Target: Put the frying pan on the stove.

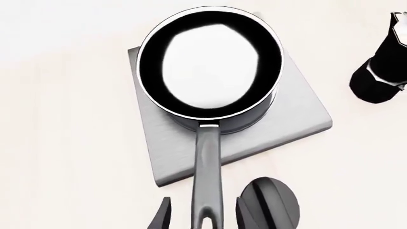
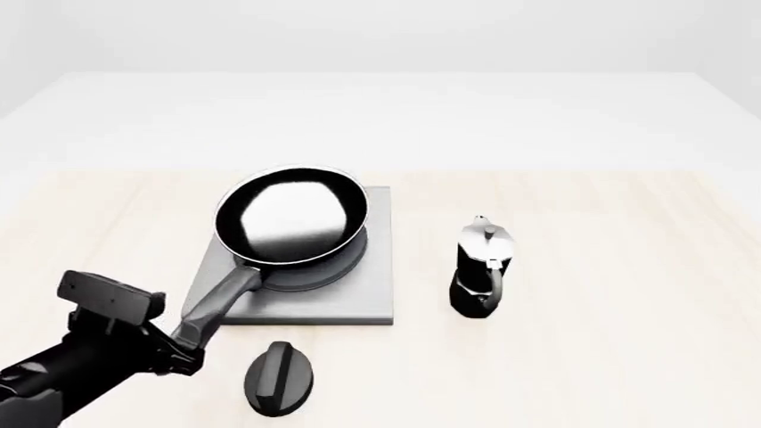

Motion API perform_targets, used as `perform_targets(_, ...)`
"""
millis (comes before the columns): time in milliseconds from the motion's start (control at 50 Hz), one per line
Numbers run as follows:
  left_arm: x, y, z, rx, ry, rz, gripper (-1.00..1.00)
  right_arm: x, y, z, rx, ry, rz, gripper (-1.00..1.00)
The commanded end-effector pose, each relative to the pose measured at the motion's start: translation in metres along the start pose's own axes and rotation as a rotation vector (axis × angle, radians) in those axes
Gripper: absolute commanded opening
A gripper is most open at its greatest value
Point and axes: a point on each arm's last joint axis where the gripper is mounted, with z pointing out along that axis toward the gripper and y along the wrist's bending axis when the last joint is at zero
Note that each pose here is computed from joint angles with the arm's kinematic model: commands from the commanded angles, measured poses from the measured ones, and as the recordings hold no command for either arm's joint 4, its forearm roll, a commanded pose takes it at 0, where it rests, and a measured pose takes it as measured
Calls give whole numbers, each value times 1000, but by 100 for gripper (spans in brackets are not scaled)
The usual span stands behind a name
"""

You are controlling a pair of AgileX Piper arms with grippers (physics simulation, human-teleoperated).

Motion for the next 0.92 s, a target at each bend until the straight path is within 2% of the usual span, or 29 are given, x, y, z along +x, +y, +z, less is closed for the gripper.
perform_targets(20, -20, 3, -21, -11, -54, 32, 100, -1, 0, 0, -1, 0, 1, 100)
perform_targets(220, -49, 11, -54, -58, -143, 83, 100, 1, 0, 1, 1, 0, 1, 100)
perform_targets(260, -65, 14, -75, -81, -208, 84, 100, 2, 0, 1, 2, 0, 0, 100)
perform_targets(400, -86, 18, -111, -126, -313, 83, 100, 2, 0, 1, 2, 0, 0, 100)
perform_targets(480, -99, 18, -152, -149, -448, 43, 100, 1, 1, 1, 1, 0, 0, 100)
perform_targets(520, -98, 17, -161, -154, -481, 45, 100, 1, 0, 0, 1, 0, 0, 100)
perform_targets(540, -98, 17, -169, -160, -509, 20, 100, 1, 0, 1, 1, 0, -1, 100)
perform_targets(600, -94, 14, -174, -142, -526, 32, 100, 1, 0, 0, 1, 0, -1, 100)
perform_targets(620, -93, 14, -184, -153, -560, 8, 100, 1, 1, 1, 2, 0, 0, 100)
perform_targets(640, -91, 13, -190, -156, -575, 16, 100, 1, 1, 1, 1, 0, -1, 100)
perform_targets(700, -88, 10, -218, -149, -664, 5, 100, 0, 0, 0, 0, 0, 1, 100)
perform_targets(780, -76, 6, -270, -121, -855, 34, 100, -1, 0, -1, -1, -1, 0, 100)
perform_targets(800, -75, 6, -272, -122, -878, 20, 100, -1, 0, -1, -1, 0, 1, 100)
perform_targets(860, -68, 5, -285, -125, -929, 19, 100, -3, -1, -2, -2, 0, 1, 100)
perform_targets(920, -66, 5, -289, -124, -944, 23, 100, -3, -1, -2, -2, 1, 1, 100)
